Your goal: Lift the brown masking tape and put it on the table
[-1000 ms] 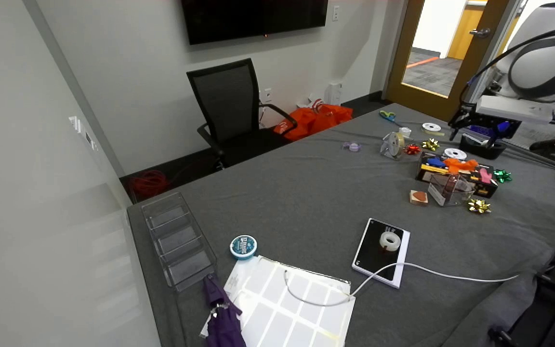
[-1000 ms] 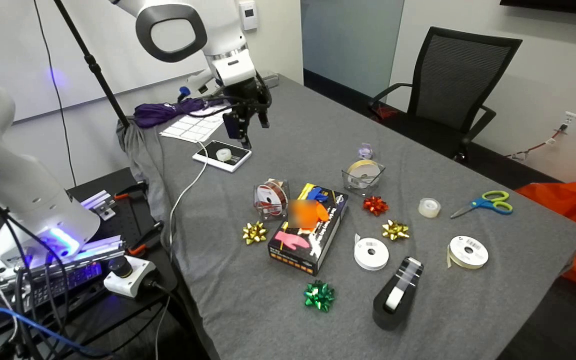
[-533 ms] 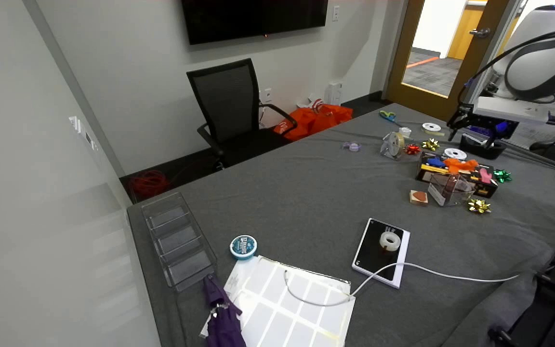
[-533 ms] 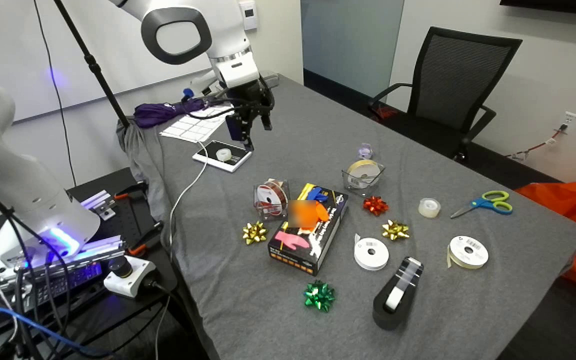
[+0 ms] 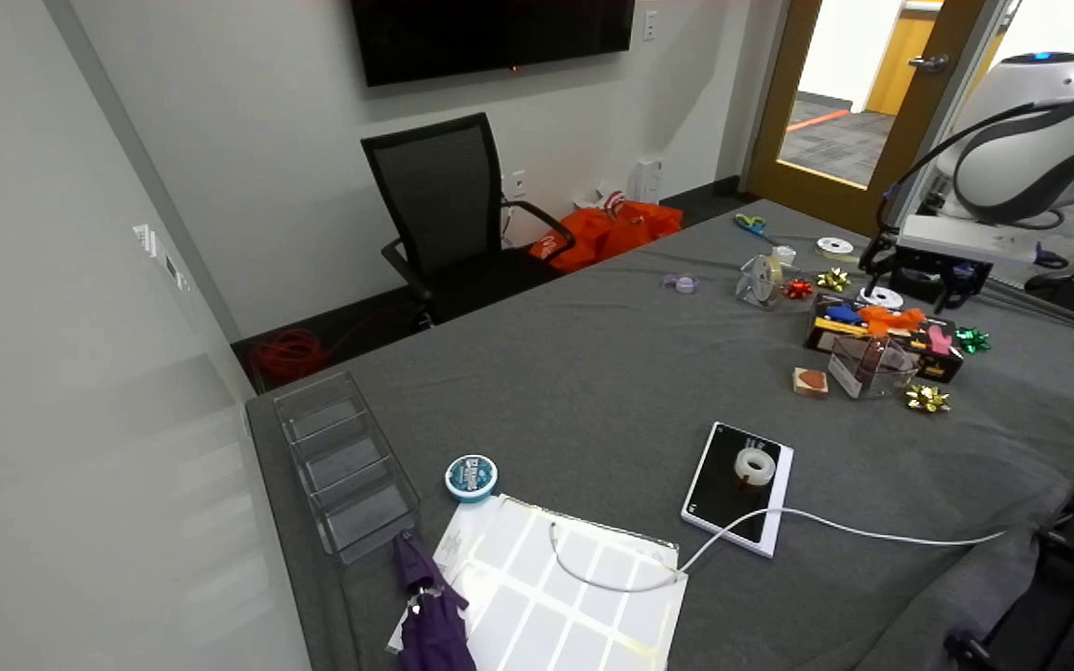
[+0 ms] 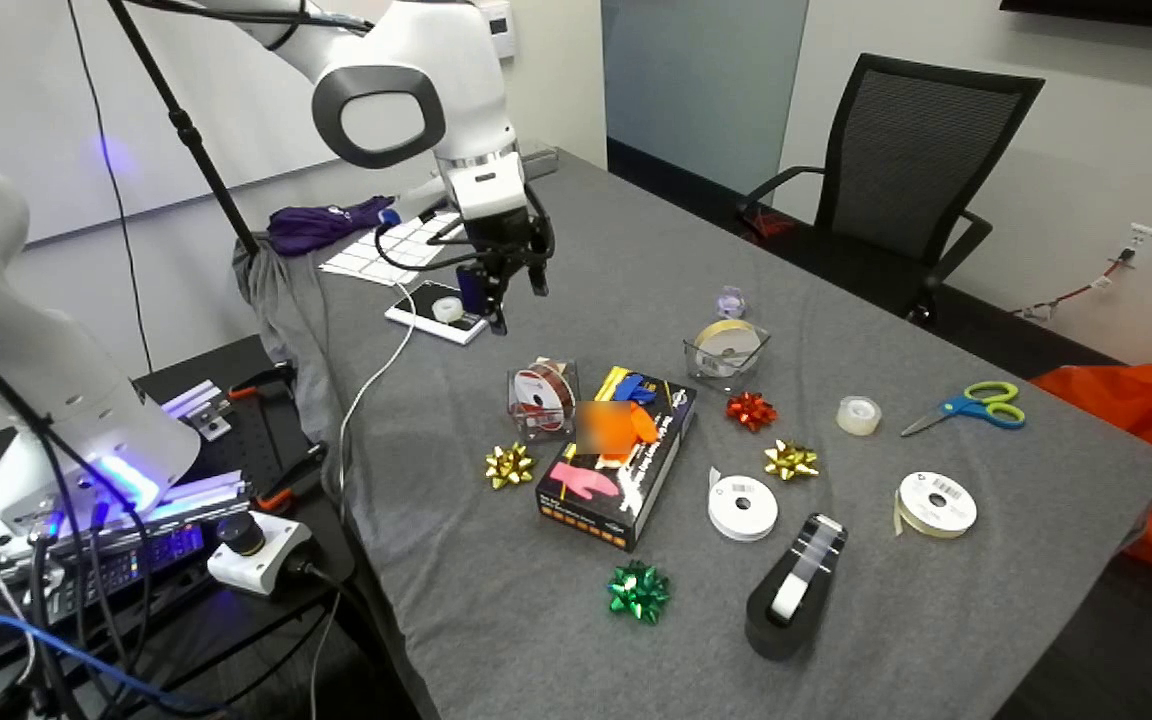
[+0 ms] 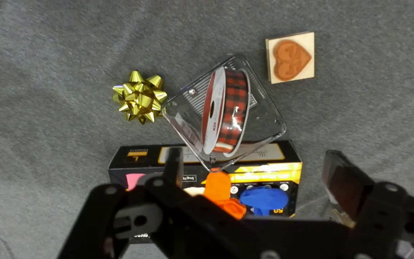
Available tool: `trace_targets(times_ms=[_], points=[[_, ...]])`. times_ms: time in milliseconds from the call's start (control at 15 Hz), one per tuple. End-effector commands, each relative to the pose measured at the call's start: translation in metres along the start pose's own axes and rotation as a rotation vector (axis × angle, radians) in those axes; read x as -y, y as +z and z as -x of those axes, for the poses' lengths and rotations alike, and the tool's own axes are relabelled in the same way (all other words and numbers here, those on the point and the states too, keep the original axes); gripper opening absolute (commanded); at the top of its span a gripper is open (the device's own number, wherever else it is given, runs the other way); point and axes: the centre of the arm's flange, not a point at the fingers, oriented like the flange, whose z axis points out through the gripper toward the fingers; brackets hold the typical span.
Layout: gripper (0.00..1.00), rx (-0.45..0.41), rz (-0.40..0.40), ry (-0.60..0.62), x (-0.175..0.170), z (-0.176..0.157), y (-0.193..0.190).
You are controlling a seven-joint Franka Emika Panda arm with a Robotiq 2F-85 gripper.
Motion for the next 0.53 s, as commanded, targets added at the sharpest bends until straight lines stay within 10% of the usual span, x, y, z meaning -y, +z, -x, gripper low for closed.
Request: trace_targets(times_ms=[0,467], points=[[1.0,0.005,0.017,0.062,0.01,-0.008,0.032],[1.0,-0.004,0.037,0.168,0.017,-0.017,0.069]])
